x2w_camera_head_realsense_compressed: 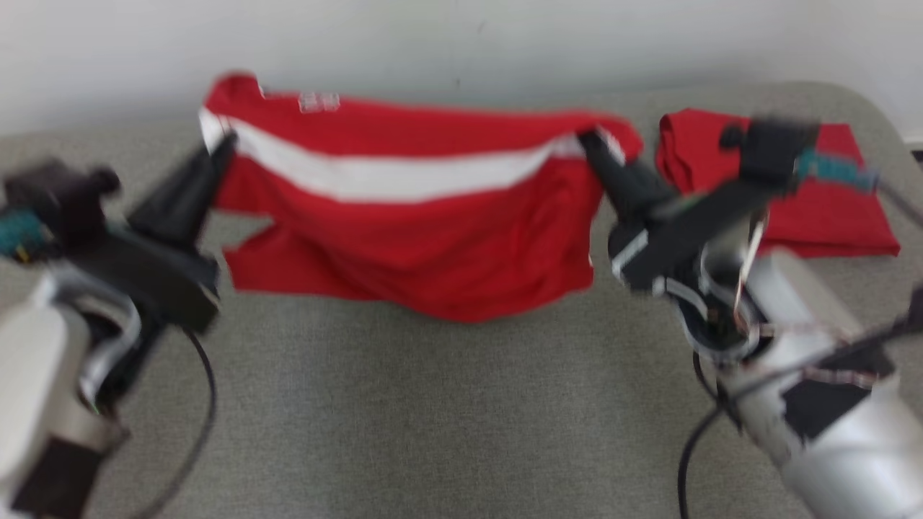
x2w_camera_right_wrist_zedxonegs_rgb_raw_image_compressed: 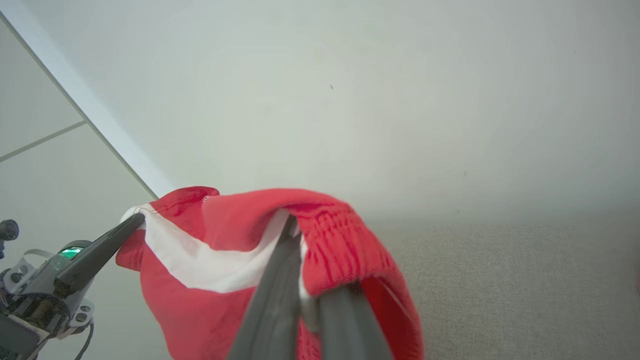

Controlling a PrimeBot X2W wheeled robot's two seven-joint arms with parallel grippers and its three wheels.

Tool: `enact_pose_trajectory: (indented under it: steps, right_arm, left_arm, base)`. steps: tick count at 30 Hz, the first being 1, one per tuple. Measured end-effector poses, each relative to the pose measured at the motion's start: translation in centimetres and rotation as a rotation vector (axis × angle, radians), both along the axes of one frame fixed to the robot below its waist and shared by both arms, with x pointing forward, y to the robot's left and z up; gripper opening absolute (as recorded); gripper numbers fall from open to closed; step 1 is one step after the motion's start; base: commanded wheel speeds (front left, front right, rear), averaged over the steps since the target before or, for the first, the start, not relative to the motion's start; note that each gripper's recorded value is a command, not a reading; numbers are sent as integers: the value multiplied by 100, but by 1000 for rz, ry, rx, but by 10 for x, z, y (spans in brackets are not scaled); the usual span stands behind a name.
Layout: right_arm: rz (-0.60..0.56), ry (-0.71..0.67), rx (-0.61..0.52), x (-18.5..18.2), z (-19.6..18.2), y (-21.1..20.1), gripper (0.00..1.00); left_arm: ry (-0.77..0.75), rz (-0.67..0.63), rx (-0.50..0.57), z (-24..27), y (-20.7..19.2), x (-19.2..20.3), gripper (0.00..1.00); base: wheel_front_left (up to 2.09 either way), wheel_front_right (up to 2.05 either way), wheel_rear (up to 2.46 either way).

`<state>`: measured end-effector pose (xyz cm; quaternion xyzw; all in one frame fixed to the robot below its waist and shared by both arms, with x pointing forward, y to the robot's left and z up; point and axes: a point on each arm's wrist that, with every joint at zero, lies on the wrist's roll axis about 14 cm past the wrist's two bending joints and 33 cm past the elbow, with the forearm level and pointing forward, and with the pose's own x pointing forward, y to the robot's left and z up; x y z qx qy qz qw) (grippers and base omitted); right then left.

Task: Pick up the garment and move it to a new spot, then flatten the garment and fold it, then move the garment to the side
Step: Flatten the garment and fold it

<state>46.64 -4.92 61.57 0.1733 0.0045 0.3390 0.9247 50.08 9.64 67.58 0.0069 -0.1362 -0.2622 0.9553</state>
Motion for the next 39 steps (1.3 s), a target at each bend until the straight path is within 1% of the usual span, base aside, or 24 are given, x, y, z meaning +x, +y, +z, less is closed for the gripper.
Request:
enact_pose_trajectory:
  steps: [6, 9, 14, 16, 21, 23, 25, 27, 29, 30, 31, 32, 33, 34, 36, 39]
  right_arm:
    - [-31, -36, 0, 69, 41, 3, 0]
    - [-51, -47, 30, 100, 63, 4, 0]
    - [-109, -81, 45, 142, 96, -2, 0]
    - [-135, -110, 53, 153, 113, -6, 0]
    - [-185, -240, 63, 167, 157, -11, 0]
    - [-200, -294, 64, 171, 170, -13, 0]
    - [-208, -341, 60, 175, 174, -13, 0]
    - [-200, -339, 52, 181, 164, -9, 0]
    - [-190, -310, 34, 189, 143, -5, 0]
    - [-190, -310, 34, 189, 143, -5, 0]
    - [-167, -266, -22, 195, 110, 0, 0]
    - [-167, -266, -22, 195, 110, 0, 0]
    - [-136, -215, -54, 197, 77, 7, 0]
    - [-136, -215, -54, 197, 77, 7, 0]
    - [-99, -156, -79, 195, 44, 14, 0]
    - [-39, -60, -93, 180, 1, 22, 0]
  left_arm:
    - [-22, -1, -13, 35, 3, 55, 0]
    - [-28, 11, 10, 44, 4, 80, 0]
    - [-85, 18, -42, 85, 2, 112, 0]
    - [-120, 22, -81, 106, 1, 121, 0]
    - [-226, 4, -105, 150, -12, 128, 0]
    - [-260, -5, -119, 159, -17, 129, 0]
    - [-267, -15, -126, 157, -22, 134, 0]
    - [-232, -18, -137, 141, -23, 144, 0]
    - [-197, -17, -149, 121, -21, 154, 0]
    - [-197, -17, -149, 121, -21, 154, 0]
    - [-142, -7, -148, 89, -16, 166, 0]
    - [-142, -7, -148, 89, -16, 166, 0]
    - [-87, 7, -165, 54, -9, 174, 0]
    - [-87, 7, -165, 54, -9, 174, 0]
    - [-39, 14, -171, 23, -3, 178, 0]
    - [16, 13, -187, -13, 2, 172, 0]
  base:
    - [0, 0, 0]
    - [0, 0, 0]
    - [0, 0, 0]
    - [0, 0, 0]
    - [0, 0, 0]
    - [0, 0, 0]
    - [0, 0, 0]
    - [0, 0, 0]
    - [0, 0, 0]
    - [0, 0, 0]
    - [0, 0, 0]
    - [0, 0, 0]
    - [0, 0, 0]
    - [0, 0, 0]
    - [0, 0, 0]
    - [0, 0, 0]
